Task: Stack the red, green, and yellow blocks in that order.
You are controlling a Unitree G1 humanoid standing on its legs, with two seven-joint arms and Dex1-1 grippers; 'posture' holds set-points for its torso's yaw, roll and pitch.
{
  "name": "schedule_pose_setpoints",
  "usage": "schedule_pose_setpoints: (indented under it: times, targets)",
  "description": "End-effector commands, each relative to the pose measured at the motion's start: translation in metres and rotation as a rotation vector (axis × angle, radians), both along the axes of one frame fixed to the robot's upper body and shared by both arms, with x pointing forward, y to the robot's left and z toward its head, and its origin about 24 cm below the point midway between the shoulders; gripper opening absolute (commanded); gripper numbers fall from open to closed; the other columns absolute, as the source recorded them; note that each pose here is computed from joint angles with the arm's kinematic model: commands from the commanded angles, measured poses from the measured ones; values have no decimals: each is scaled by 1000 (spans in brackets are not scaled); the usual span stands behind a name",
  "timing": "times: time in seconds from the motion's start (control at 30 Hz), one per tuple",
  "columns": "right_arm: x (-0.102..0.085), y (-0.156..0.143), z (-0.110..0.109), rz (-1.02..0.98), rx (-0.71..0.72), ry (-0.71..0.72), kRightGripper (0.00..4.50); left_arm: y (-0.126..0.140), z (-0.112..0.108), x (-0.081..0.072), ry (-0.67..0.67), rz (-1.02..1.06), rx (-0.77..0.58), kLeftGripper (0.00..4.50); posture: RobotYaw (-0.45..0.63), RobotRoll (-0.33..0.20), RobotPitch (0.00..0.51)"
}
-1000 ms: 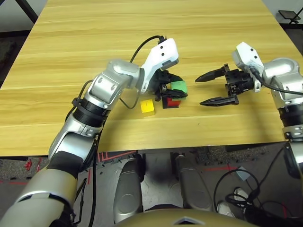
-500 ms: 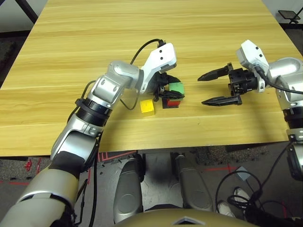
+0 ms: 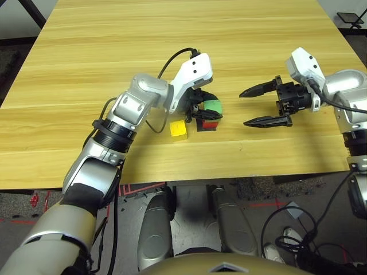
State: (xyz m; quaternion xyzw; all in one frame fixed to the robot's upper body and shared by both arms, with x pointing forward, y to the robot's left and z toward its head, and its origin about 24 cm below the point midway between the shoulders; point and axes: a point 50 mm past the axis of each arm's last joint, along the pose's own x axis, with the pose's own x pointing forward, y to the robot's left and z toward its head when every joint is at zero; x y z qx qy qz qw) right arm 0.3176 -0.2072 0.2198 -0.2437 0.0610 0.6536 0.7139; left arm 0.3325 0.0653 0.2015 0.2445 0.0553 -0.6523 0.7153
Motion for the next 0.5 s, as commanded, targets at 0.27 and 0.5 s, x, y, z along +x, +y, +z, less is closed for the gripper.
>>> schedule_pose_setpoints:
  times: [0.27,0.5]
  targets:
    - [-1,-2,-2,6,10,8,4500,11,16,-5,-4,34,-29,4466,50,-23,237]
    - [2,-1,-2,22,10,11,4500,50,29,-27,17,123,1,4466,91,-17,230]
